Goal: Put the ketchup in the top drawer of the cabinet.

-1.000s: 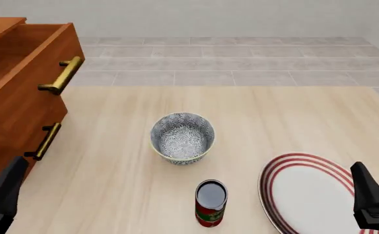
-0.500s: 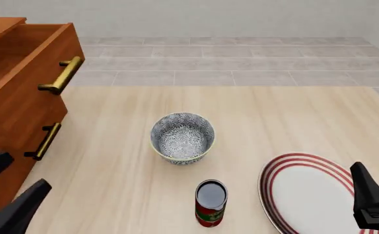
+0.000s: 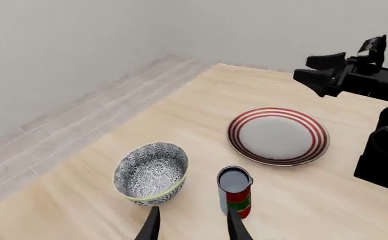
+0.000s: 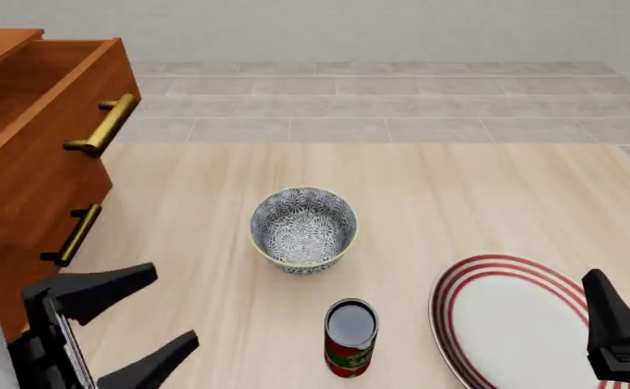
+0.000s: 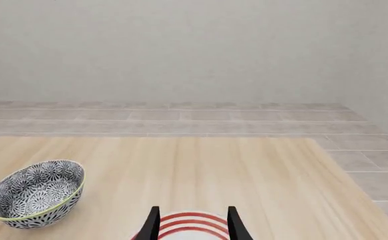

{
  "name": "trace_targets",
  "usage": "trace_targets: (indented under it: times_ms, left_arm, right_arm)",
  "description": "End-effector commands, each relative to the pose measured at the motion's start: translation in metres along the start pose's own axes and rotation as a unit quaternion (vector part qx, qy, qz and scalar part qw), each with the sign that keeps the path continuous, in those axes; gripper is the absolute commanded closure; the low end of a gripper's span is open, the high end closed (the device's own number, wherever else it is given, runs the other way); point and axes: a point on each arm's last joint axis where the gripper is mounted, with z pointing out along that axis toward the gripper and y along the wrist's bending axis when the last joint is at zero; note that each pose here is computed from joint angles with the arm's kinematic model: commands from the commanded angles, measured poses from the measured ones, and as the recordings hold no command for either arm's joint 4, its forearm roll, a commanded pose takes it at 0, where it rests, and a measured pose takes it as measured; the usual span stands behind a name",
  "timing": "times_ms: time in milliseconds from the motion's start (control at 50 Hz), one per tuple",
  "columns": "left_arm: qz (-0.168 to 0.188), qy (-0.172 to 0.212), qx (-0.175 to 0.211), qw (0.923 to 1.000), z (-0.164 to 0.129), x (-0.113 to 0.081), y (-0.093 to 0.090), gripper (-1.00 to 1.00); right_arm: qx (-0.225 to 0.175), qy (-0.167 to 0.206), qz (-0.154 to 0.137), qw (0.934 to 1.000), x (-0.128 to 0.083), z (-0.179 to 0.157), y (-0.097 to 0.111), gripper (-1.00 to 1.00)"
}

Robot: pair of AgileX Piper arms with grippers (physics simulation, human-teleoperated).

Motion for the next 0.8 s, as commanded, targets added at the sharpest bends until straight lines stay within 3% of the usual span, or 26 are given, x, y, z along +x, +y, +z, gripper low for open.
trace_targets:
  times_ms: [20, 200, 280, 520, 800]
  left_arm:
    - [0.015, 0.037, 0.055, 0.9977, 0.041, 0.008, -0.015, -1.0]
    - [0.039, 0.063, 0.082, 0.9939, 0.06, 0.018, -0.026, -1.0]
    - [0.025, 0.076, 0.097, 0.9921, 0.071, 0.021, -0.033, -1.0]
    - [0.045, 0.091, 0.102, 0.9895, 0.092, 0.029, -0.038, -1.0]
    - [0.045, 0.107, 0.099, 0.9882, 0.11, 0.042, -0.04, -1.0]
  right_arm:
    - [0.001, 0.0, 0.0, 1.0, 0.0, 0.0, 0.0, -1.0]
    - [0.002, -0.001, 0.001, 1.0, 0.0, 0.0, 0.0, -1.0]
    - [0.003, -0.004, 0.001, 1.0, -0.001, -0.001, 0.0, -1.0]
    - [0.002, -0.004, 0.001, 1.0, -0.001, -0.001, 0.0, -1.0]
    - [0.002, -0.003, 0.002, 1.0, 0.0, 0.0, 0.0, -1.0]
